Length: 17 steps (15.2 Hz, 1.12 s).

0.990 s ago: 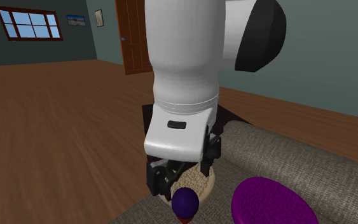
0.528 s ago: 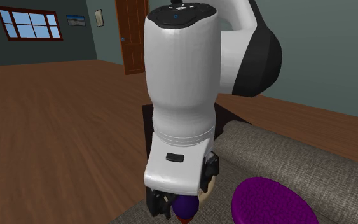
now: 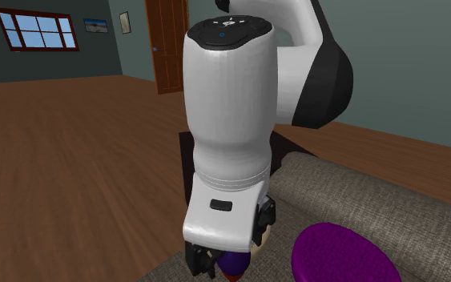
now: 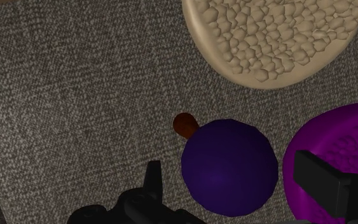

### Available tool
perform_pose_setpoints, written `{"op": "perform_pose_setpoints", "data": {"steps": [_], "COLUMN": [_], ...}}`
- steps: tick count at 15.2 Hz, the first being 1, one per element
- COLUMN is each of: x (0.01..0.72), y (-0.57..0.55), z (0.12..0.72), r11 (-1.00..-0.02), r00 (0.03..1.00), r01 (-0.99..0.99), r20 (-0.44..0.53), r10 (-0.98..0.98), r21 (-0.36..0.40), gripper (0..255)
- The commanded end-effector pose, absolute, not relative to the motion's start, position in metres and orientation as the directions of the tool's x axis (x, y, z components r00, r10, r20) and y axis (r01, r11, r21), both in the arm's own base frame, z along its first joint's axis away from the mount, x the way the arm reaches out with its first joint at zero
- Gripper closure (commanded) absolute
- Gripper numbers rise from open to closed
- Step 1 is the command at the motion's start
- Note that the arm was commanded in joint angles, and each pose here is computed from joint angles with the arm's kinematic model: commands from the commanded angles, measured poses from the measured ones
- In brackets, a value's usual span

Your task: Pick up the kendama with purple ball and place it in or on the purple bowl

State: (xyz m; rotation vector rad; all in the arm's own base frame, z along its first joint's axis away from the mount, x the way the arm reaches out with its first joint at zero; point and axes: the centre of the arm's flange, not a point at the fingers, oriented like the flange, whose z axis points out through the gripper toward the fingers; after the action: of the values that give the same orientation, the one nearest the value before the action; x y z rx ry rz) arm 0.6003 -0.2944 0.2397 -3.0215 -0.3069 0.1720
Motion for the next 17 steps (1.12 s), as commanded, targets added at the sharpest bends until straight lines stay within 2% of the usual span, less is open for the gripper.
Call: {"op": "perform_pose_setpoints", "data": {"steps": [1,2,11,17], "x": [0.6,0.6,0.6,0.6], "y": [-0.294,-0.294,-0.294,-0.294], "z": [0.24,0.24,0.24,0.271], "r11": [-0.975,-0.975,-0.975,-0.975], "r00": [0.973,0.973,0.973,0.973], "r01": [0.194,0.194,0.194,0.194], "r20": [-0.102,-0.102,-0.102,-0.102], "r10": [0.206,0.206,0.206,0.206], "r21": [-0.11,-0.11,-0.11,-0.11], "gripper": [0,255,255,255]}}
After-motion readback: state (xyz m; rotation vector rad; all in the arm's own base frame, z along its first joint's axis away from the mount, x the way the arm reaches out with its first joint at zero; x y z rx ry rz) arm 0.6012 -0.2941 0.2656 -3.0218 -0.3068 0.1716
